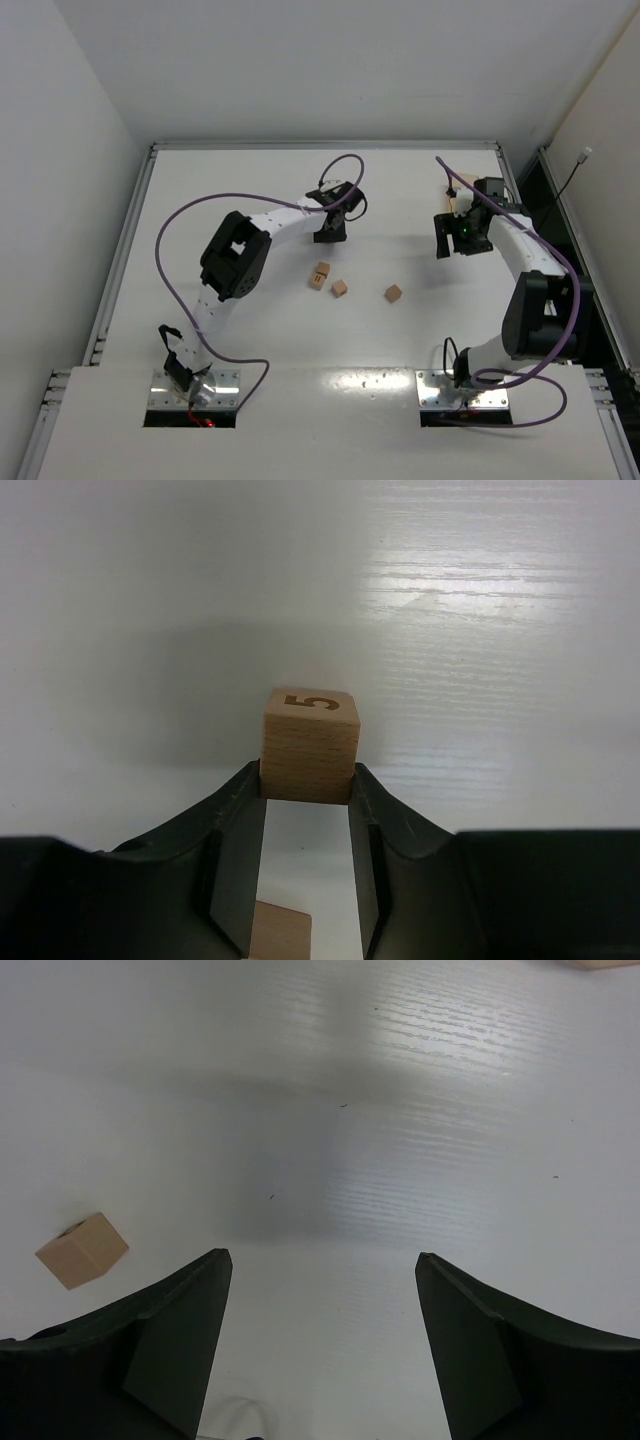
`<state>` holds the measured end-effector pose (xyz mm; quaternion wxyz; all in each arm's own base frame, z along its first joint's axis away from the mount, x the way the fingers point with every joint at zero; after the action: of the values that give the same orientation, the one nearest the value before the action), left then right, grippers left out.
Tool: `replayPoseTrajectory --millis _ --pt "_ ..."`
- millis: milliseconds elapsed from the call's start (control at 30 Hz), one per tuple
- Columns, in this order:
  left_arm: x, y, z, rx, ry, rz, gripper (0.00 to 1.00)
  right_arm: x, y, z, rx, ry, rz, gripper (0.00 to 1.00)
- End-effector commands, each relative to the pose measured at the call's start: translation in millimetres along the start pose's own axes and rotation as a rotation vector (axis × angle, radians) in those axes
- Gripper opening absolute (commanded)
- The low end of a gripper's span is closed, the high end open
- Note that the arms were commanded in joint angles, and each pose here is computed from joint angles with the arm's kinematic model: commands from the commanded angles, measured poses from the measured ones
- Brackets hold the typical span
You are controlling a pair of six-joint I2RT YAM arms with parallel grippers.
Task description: Build the wood block tower
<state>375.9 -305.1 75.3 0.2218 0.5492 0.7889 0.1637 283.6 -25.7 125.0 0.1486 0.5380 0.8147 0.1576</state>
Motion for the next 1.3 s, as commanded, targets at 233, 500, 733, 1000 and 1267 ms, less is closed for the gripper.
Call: replayPoseTrajectory --millis 233,500,733,1000,1267 --pt "-2.5 0.4 11.0 -0.012 0.035 -0.064 0.00 -2.1 11.8 -7.3 -0.062 0.001 0.004 0.72" --pt "-4.7 5.1 10.9 -0.005 0.014 -0.070 0.32 -1.3 10.3 -7.6 -0.054 0.006 0.005 0.72" --pt "-8.7 4.5 10.6 0.009 -0.015 -0.055 0.60 -1.6 9.3 -5.3 -0.046 0.010 -0.003 0.72" --pt "-12.7 9.6 6.1 0.001 -0.058 0.016 0.88 0.9 7.7 -5.8 -0.043 0.006 -0.030 0.74" --pt "-30.2 69.2 -58.8 -0.214 -0.194 0.086 0.98 0.6 2.8 -6.1 -0.035 -0.032 -0.052 0.86"
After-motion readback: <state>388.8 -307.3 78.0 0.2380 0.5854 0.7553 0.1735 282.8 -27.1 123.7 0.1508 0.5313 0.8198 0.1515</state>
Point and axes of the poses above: each gripper's point midway between its finger pads, its own z axis out along the fingers, its own x axis along the line the jaws close on, y = z × x, the point moved 6 cm from there along -z, back along the fingers, and after that the axes turned 15 degrees about -z, right-handed, at the moved point
